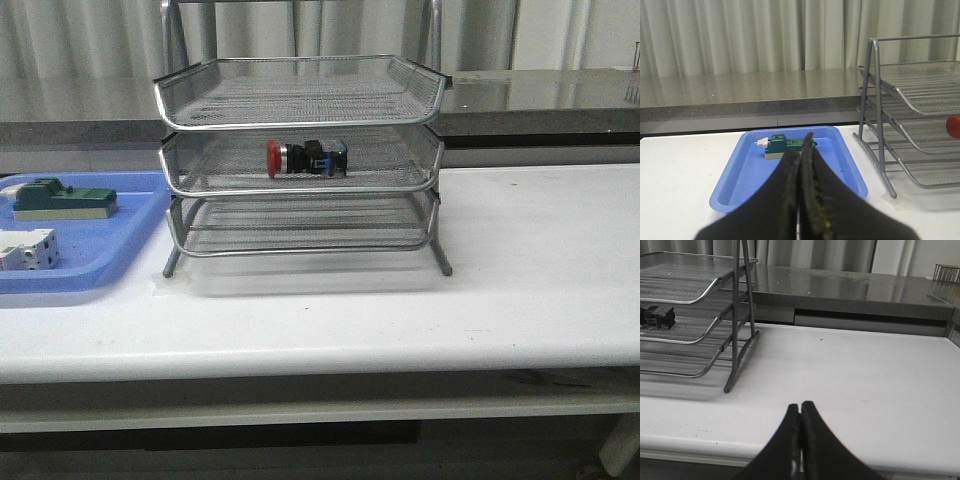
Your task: Place button on rack with both arms
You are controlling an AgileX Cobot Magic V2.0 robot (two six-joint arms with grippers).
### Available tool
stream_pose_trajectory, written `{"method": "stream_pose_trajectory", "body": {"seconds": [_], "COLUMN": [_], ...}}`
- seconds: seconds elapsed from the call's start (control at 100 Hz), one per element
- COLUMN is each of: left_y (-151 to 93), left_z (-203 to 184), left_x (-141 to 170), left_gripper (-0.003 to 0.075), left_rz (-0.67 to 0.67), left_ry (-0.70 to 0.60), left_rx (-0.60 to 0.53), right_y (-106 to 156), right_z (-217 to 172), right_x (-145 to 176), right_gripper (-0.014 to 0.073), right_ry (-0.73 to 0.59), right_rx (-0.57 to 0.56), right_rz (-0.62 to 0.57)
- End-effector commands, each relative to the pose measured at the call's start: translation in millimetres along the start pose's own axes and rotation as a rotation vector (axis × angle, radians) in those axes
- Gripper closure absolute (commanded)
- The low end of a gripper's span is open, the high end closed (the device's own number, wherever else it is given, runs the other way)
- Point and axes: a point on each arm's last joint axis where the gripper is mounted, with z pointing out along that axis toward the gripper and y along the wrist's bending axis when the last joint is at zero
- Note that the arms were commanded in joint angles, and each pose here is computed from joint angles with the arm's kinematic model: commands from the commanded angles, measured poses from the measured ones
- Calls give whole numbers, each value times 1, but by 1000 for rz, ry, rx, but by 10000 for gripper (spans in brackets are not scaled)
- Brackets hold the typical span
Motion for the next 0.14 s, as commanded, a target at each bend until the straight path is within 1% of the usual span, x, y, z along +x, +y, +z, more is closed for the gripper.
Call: {"method": "stream_pose_trajectory", "body": {"seconds": [0.0, 0.13], "left_y": [-1, -1], "left_z": [-2, -2], "left_x": [2, 2], "left_gripper": [741, 741], "left_rz": [-12, -12], "left_ry": [-79, -79], "left_rx": [16, 16], "right_y": [0, 0], "right_z": [-1, -1], "right_x": [-7, -7], "right_gripper": [660, 660], "right_ry": [-93, -93], "right_rx": [7, 7], "right_rz": [-14, -14]}}
